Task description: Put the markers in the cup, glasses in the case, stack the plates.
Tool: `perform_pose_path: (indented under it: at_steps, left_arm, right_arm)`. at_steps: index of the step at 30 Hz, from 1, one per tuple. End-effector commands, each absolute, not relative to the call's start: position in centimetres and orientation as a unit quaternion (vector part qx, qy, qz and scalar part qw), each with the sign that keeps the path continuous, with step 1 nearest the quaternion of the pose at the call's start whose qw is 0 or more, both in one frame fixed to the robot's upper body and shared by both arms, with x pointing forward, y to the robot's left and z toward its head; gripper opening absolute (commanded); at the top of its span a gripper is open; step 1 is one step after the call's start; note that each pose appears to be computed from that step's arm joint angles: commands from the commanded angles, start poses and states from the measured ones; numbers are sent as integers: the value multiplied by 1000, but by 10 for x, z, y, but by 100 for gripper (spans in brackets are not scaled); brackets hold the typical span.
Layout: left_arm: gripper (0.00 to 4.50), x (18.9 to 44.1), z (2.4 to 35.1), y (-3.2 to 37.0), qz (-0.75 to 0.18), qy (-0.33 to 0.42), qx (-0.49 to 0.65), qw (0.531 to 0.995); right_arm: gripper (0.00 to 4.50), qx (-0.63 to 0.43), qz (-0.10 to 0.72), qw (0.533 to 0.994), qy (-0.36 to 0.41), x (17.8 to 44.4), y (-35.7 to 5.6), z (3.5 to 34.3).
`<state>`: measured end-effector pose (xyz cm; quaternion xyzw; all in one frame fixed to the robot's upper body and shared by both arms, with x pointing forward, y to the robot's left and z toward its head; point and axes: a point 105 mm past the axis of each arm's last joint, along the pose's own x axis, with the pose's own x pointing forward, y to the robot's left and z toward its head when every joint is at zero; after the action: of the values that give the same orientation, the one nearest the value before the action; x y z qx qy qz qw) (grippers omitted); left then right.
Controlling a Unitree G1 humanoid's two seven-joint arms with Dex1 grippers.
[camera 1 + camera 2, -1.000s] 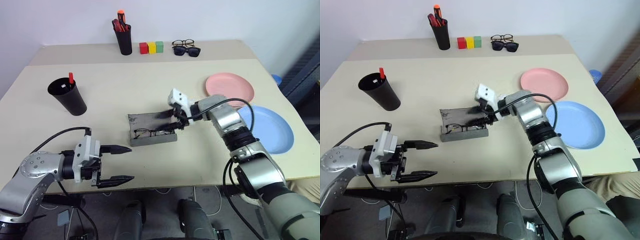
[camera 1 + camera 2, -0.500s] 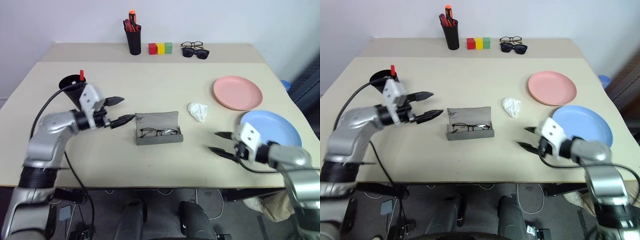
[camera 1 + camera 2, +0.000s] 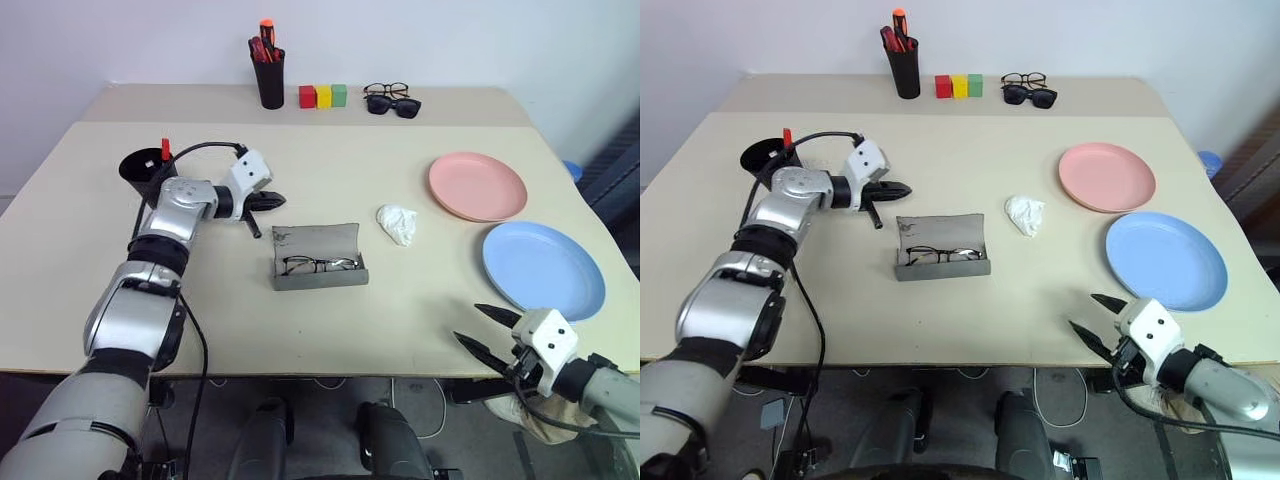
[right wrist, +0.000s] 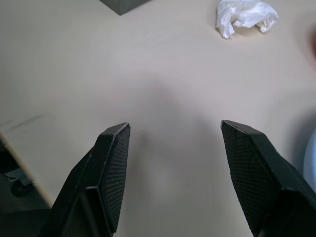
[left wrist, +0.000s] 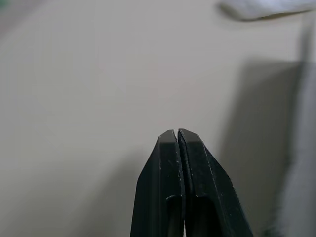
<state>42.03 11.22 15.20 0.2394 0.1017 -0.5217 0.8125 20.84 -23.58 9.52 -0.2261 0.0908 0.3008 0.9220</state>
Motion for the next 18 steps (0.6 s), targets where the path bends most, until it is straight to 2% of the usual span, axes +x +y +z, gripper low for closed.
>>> perform_pose_path:
  at_steps: [1, 3, 6, 9, 12, 14, 18]
  left_arm:
    - [2, 396, 172, 102, -633, 99, 185, 745]
    - [2, 383, 176, 104, -673, 112, 173, 710]
    - [2, 367, 172, 109, -695, 138, 171, 684]
    - [2, 343, 155, 113, -717, 171, 190, 649]
    - [2, 322, 124, 117, -727, 212, 220, 615]
    - [2, 315, 116, 113, -729, 210, 215, 615]
    - [2, 326, 155, 99, -713, 140, 152, 670]
  right_arm:
    - [297, -234, 293, 925, 67, 208, -234, 102]
    - [297, -233, 288, 927, 62, 211, -235, 104]
    - [297, -234, 281, 929, 59, 215, -236, 105]
    - [297, -225, 272, 934, 59, 221, -237, 105]
    - [297, -203, 243, 947, 48, 235, -241, 110]
    - [297, -202, 239, 948, 48, 244, -243, 112]
    - [297, -206, 237, 948, 45, 255, -244, 119]
